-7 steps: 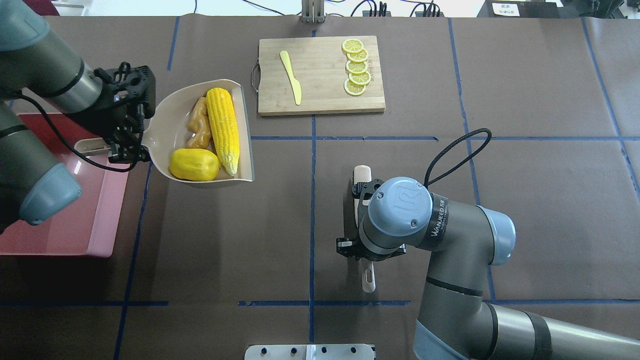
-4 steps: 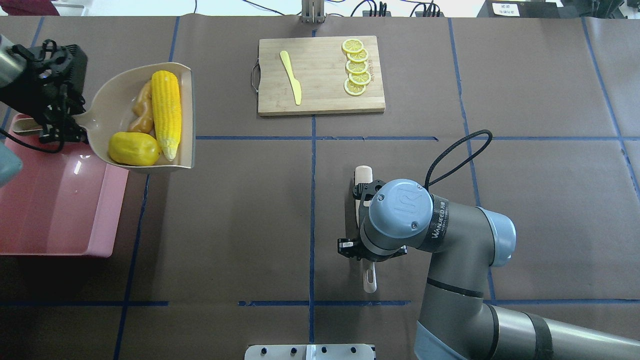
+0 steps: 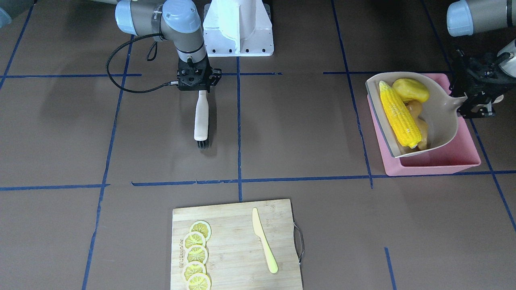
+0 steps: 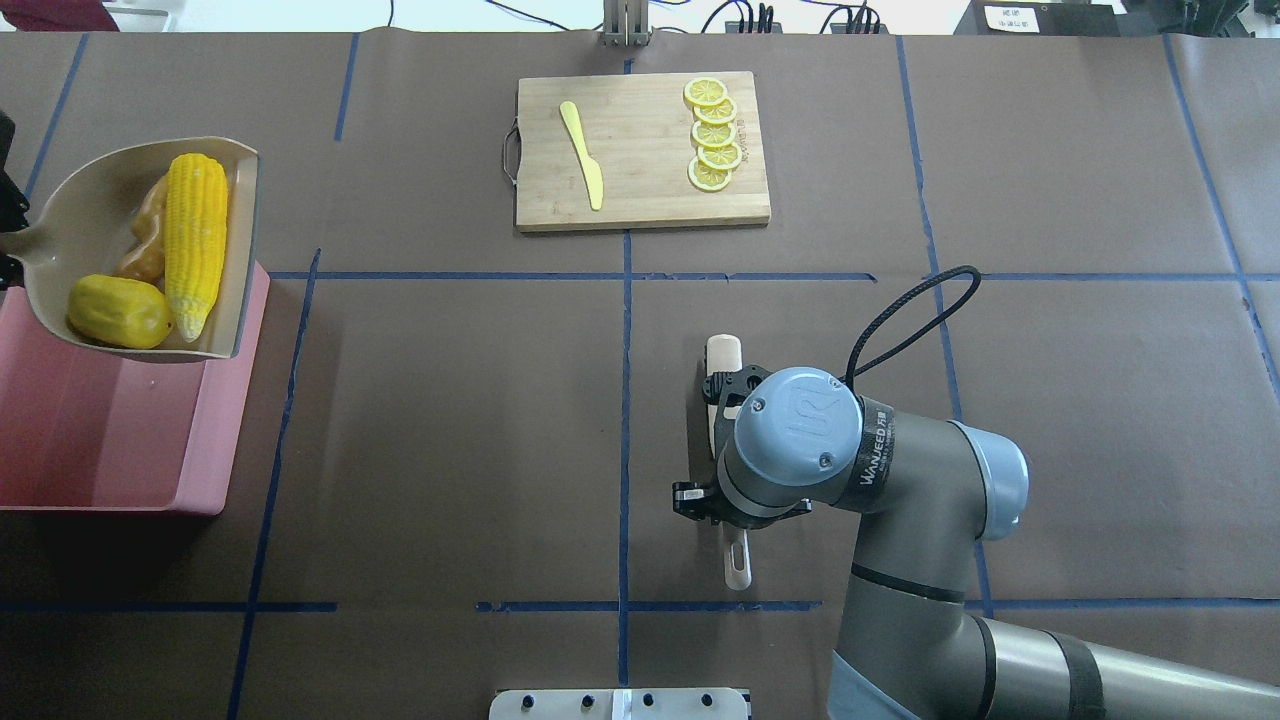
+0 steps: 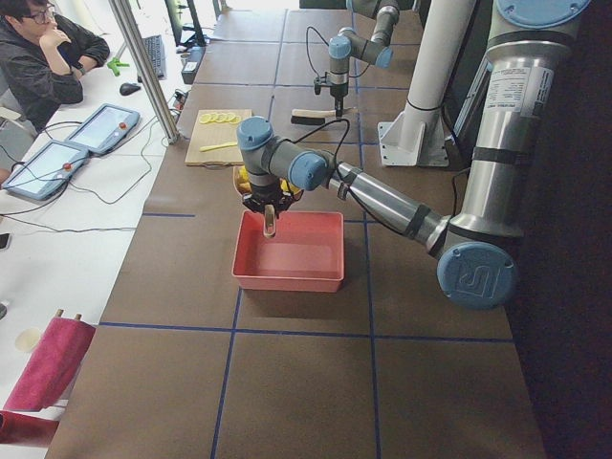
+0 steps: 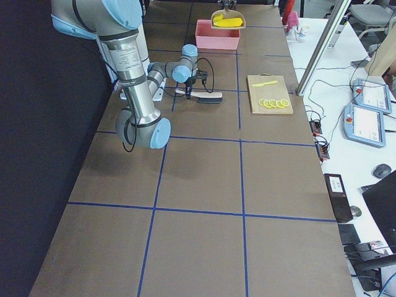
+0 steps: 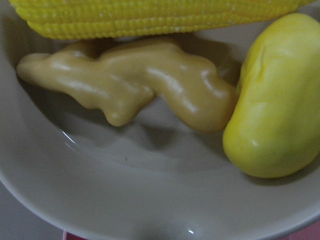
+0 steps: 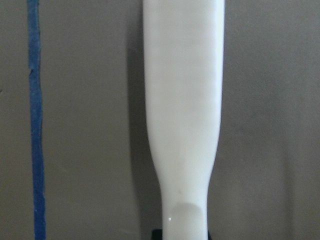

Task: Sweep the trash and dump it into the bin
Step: 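Tilt the dustpan with the left gripper to dump items into the bin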

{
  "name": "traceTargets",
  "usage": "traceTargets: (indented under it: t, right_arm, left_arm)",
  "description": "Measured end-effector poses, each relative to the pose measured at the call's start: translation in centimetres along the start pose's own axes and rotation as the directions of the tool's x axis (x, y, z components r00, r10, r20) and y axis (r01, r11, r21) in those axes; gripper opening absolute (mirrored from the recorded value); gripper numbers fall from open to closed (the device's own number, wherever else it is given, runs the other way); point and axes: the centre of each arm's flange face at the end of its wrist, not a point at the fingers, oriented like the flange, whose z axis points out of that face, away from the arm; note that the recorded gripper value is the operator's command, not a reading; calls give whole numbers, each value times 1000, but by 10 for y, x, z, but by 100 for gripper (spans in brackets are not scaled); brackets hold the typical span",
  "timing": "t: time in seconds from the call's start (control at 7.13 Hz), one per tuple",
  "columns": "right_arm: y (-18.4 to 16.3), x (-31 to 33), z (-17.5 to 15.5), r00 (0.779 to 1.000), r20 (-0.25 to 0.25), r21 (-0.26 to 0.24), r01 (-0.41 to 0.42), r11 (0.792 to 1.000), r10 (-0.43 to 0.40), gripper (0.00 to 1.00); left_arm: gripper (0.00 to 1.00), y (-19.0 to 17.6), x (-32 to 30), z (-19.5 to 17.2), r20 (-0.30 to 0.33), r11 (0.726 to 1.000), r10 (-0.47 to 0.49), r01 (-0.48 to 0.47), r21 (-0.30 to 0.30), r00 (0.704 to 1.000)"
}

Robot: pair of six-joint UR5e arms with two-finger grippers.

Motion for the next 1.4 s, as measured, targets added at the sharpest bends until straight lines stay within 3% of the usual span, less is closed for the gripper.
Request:
traceTargets:
  t: [0.56, 0.98, 1.4]
  right_arm:
    - [1, 0, -1, 1000, 1, 8, 3, 1000, -3, 0]
    - [3, -1, 1, 1000, 0, 7, 5, 1000, -5, 0]
    - [5, -1, 3, 1000, -3, 8, 8, 1000, -8, 0]
  left_arm:
    - [0, 80, 8, 0, 8, 997, 25, -25, -66, 1000]
    - [0, 103, 5, -4, 61, 980, 52, -39, -198, 997]
    - [0, 109, 8, 4, 98, 929, 98, -56, -366, 990]
